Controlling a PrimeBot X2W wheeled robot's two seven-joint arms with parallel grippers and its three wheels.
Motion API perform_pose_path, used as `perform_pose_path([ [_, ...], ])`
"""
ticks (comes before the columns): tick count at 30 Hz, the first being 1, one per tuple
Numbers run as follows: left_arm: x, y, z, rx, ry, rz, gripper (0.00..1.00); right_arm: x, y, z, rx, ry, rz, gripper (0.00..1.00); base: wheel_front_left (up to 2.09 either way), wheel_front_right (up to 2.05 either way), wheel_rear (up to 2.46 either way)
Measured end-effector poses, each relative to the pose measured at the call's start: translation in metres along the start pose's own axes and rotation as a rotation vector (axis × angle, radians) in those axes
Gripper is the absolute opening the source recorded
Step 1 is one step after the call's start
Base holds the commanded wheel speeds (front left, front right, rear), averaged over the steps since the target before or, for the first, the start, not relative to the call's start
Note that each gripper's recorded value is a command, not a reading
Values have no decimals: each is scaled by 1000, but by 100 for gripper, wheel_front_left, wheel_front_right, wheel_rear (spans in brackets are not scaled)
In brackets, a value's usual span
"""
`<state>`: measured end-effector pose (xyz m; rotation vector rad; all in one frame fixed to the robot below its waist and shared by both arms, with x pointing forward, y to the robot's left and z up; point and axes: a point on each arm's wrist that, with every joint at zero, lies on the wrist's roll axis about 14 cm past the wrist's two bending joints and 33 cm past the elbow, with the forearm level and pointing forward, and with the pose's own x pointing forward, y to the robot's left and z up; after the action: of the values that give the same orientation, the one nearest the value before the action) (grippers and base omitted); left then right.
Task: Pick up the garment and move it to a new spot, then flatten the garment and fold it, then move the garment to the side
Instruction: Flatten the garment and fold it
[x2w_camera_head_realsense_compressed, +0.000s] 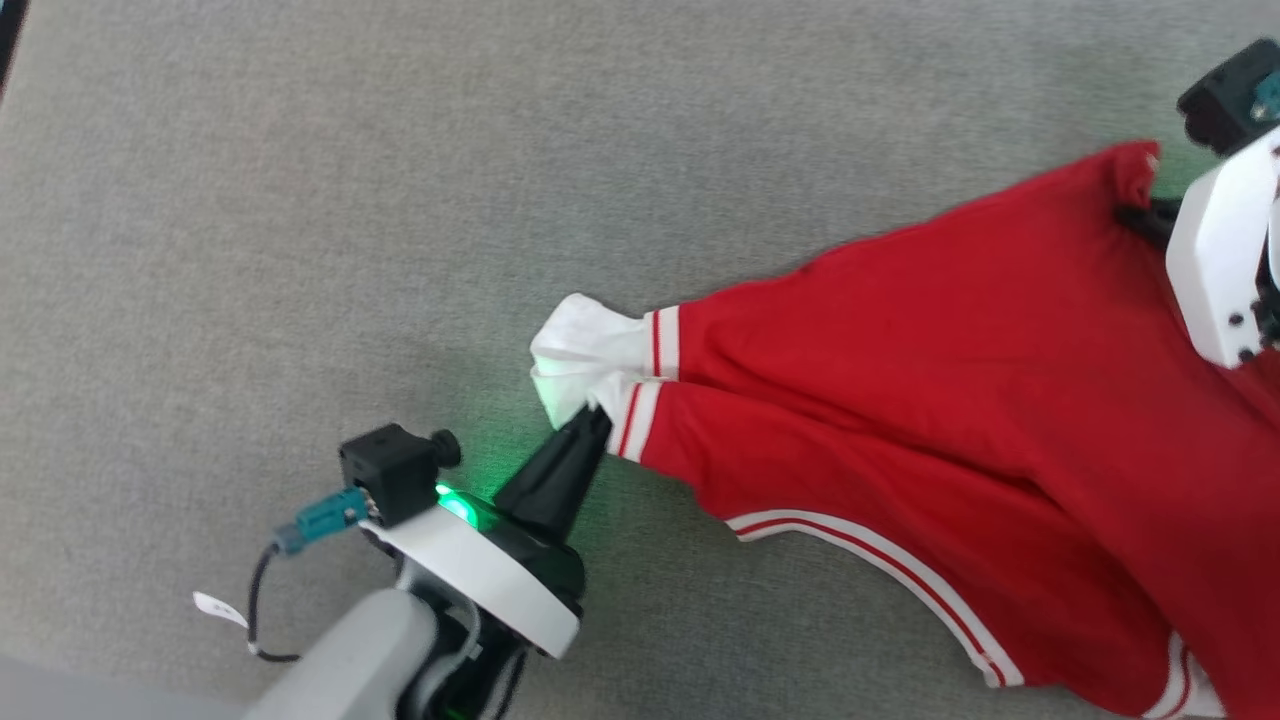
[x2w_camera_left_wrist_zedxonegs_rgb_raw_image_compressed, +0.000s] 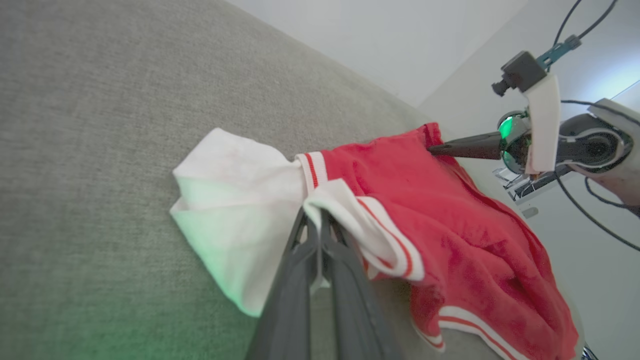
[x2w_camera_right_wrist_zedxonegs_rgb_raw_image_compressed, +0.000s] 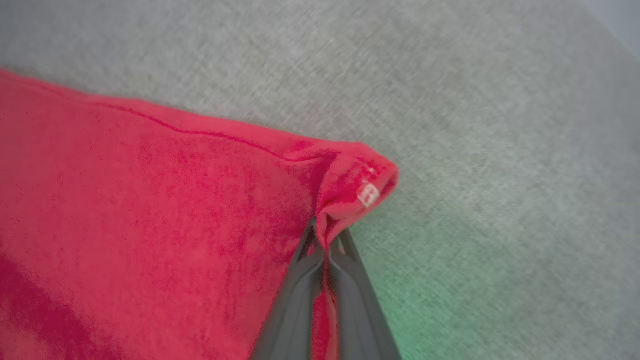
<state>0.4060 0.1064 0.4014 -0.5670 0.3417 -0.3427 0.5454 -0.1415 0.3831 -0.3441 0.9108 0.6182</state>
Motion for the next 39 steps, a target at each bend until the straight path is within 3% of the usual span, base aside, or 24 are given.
perform_pose_path([
  [4,5,4,8,47,15,-20,0,-14,-11,26,89,-133,-25,0,0,0,0],
  [7,28,-2,39,56,-32,-72,0,-45,-39,72,189,-342,-84,0,0,0,0],
  [17,114,-29,186,48,-231,-185,0,-128,-139,132,425,-715,-304,0,0,0,0],
  [25,171,-45,307,107,-394,-185,0,-185,-189,181,448,-991,-473,0,0,0,0],
  [30,184,-81,372,94,-550,-245,0,-226,-211,200,419,-1145,-593,0,0,0,0],
  [35,190,-92,371,35,-555,-286,0,-215,-214,195,408,-1117,-620,0,0,0,0],
  [39,196,-63,308,-28,-433,-245,0,-163,-202,161,402,-977,-586,0,0,0,0],
])
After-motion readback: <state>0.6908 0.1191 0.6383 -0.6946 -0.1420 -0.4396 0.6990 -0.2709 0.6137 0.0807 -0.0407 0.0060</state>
